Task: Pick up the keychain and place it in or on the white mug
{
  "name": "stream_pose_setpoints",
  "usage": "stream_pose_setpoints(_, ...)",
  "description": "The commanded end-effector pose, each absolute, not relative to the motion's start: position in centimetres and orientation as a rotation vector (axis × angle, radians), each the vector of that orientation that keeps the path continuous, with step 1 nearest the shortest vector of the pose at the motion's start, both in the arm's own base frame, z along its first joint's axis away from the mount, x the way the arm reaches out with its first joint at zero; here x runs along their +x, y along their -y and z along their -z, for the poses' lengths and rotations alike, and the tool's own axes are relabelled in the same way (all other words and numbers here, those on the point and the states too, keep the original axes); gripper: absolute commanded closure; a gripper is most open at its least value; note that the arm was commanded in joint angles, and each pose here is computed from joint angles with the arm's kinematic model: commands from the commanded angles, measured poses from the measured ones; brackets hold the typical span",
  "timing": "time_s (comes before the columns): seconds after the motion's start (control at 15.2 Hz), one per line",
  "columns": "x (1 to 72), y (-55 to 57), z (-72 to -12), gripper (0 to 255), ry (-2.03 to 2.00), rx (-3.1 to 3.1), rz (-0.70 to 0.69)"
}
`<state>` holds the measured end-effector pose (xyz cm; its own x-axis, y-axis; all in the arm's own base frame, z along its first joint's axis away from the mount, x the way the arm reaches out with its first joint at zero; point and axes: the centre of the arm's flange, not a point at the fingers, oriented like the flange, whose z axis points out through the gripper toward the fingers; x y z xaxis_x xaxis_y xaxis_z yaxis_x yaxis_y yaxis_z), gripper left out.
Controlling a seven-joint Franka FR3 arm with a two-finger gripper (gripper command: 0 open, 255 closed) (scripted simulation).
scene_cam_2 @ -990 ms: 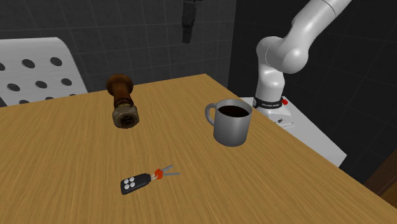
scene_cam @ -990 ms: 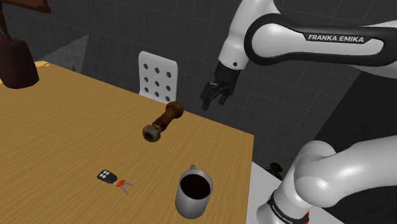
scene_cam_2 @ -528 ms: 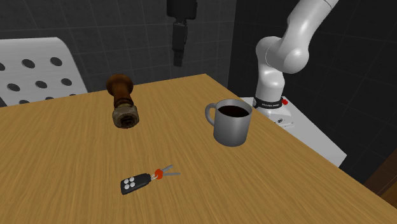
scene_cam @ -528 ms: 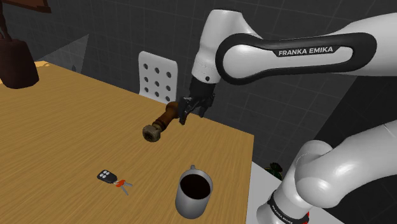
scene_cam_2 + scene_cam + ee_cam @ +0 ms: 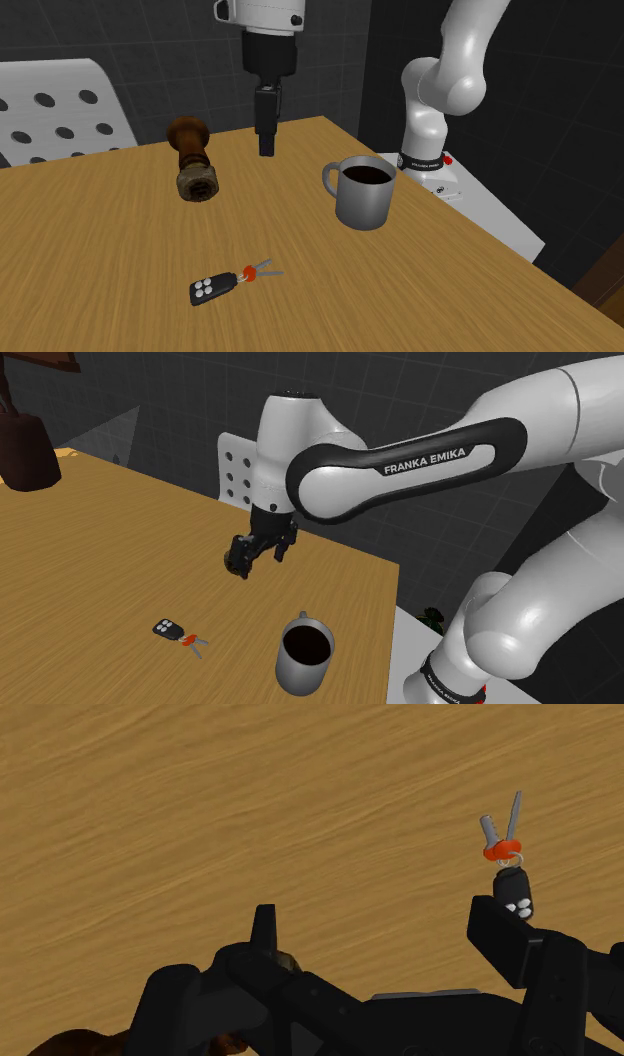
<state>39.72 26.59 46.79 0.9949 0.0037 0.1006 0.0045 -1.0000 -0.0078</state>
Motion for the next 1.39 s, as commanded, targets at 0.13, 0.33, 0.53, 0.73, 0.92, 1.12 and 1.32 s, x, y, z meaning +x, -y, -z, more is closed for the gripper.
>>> stream_pose_setpoints(0.13,41.0,-31.1,-44.1,0,0.035,-3.138,0.142)
stream_pose_setpoints(0.33,41.8,-34.5,-42.0,0,0.056,-3.144,0.131)
stream_pose_setpoints(0.53,42.5,-37.9,-40.0,0,0.078,-3.151,0.119)
stream_pose_setpoints(0.73,43.2,-41.4,-37.9,0,0.100,-3.157,0.108)
stream_pose_setpoints(0.92,43.4,-42.1,-36.4,0,0.105,-3.159,0.105)
stream_pose_setpoints(1.12,43.5,-42.1,-34.8,0,0.105,-3.159,0.105)
stream_pose_setpoints(1.32,43.6,-42.1,-33.5,0,0.105,-3.159,0.105)
